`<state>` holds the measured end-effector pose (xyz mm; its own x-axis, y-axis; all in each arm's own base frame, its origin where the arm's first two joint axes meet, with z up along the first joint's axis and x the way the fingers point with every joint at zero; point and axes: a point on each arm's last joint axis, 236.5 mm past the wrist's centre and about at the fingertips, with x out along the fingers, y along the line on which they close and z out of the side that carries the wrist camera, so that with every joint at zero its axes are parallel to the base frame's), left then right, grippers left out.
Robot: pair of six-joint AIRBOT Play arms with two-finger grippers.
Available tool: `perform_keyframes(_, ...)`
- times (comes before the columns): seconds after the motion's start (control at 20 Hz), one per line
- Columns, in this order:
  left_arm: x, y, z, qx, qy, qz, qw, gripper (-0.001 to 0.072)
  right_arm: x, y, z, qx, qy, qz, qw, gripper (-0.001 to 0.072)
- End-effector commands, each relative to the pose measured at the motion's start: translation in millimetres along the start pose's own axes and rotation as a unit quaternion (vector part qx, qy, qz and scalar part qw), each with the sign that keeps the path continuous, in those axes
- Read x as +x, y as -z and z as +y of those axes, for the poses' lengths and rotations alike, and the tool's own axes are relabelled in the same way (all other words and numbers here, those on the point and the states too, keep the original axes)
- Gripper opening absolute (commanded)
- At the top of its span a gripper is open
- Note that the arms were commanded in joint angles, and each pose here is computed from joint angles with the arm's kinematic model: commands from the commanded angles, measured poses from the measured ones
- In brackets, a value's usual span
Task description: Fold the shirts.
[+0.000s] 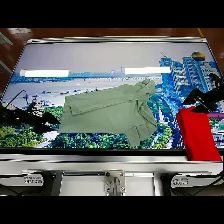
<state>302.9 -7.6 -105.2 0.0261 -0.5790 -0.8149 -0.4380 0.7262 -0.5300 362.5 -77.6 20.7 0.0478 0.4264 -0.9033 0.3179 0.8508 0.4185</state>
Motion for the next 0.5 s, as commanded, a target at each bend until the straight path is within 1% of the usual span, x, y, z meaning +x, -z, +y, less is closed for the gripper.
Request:
perform_keyframes(0.0, 22.7, -6.2, -1.9, 0.006, -0.005, -0.010, 1.000, 0.0712, 2.2, -1.5, 1.4, 0.004, -0.012, -0.005, 1.000, 0.0646)
perform_keyframes(0.15, 38.2, -0.4, -8.4, 0.008, -0.001, 0.012, 1.000, 0.0709, 2.2, 0.1, -5.1, 0.005, 0.002, -0.001, 1.000, 0.0647)
perform_keyframes(0.2, 41.6, -0.7, -9.4, 0.003, -0.002, 0.012, 1.000, 0.0609, 2.3, 2.2, -15.7, 0.009, 0.026, 0.003, 1.000, 0.0646)
perform_keyframes(0.25, 43.0, -1.9, -10.3, -0.004, -0.004, 0.010, 1.000, 0.0416, 1.9, 6.8, -33.1, 0.016, 0.066, 0.014, 0.998, 0.0647)
perform_keyframes(0.3, 43.1, -2.5, -11.6, -0.008, -0.003, 0.008, 1.000, 0.0186, 1.1, 12.7, -50.1, 0.022, 0.105, 0.025, 0.994, 0.0646)
perform_keyframes(0.35, 42.1, -2.2, -13.8, -0.007, 0.000, 0.009, 1.000, 0.0088, 6.1, 21.4, -59.5, 0.026, 0.121, 0.044, 0.991, 0.0646)
perform_keyframes(0.4, 39.8, -2.6, -16.1, 0.003, 0.002, 0.008, 1.000, 0.0051, 18.6, 31.1, -57.0, 0.030, 0.105, 0.064, 0.992, 0.0647)
perform_keyframes(0.45, 35.8, -3.8, -19.1, 0.016, 0.003, 0.003, 1.000, 0.0041, 36.6, 44.4, -48.4, 0.032, 0.072, 0.089, 0.993, 0.0646)
